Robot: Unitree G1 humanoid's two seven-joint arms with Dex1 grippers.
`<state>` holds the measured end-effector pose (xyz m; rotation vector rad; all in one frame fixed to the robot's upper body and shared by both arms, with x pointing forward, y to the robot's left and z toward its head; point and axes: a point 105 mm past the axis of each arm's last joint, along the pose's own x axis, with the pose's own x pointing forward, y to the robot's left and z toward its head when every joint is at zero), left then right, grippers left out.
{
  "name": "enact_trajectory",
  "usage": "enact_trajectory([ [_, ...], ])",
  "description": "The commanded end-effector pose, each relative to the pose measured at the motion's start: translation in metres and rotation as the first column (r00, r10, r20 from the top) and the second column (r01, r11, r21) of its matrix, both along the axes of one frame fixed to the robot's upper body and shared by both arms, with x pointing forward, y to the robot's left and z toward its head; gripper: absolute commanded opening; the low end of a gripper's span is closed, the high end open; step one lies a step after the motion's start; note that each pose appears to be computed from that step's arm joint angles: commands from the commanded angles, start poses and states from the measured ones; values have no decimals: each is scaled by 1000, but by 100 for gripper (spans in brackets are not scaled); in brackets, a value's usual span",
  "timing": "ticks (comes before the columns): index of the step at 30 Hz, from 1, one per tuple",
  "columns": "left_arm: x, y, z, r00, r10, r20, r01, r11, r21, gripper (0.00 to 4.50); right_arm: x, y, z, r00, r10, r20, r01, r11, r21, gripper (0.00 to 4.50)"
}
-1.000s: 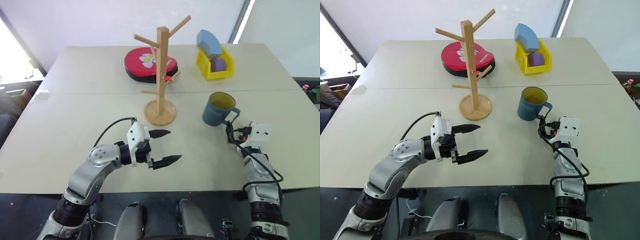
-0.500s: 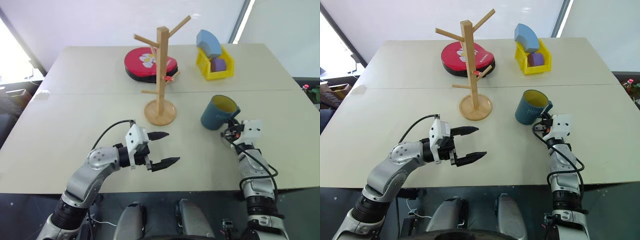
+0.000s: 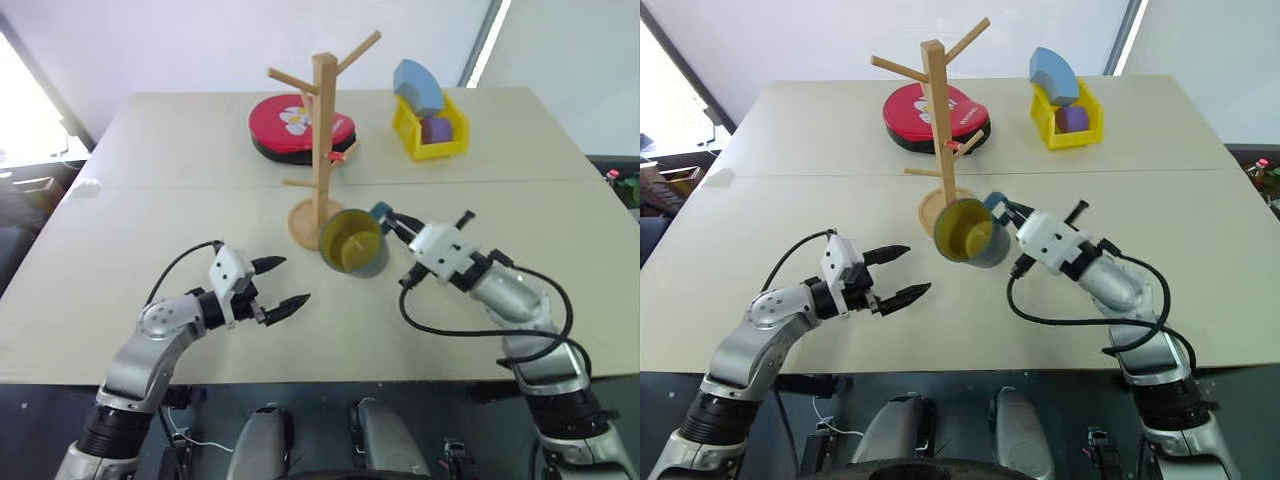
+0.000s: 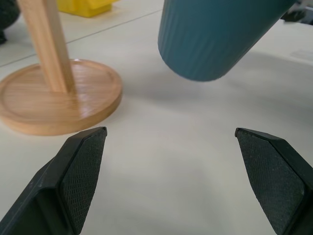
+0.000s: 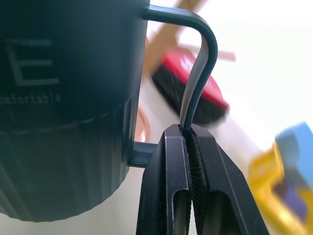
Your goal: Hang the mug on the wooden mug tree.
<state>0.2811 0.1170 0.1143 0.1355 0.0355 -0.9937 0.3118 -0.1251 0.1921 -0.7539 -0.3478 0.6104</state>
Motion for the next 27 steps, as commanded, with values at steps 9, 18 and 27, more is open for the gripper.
enact_trajectory([
  [9,8,15,37,995,22,96,-15,997,-69,450,8,20,53,998,28,62,-23,997,-71,4],
  [18,9,19,60,992,18,123,-2,992,-129,450,21,33,64,996,-4,91,12,996,-91,4],
  [27,-2,18,105,985,-49,163,88,968,-236,450,32,52,70,996,-21,88,32,991,-130,4],
])
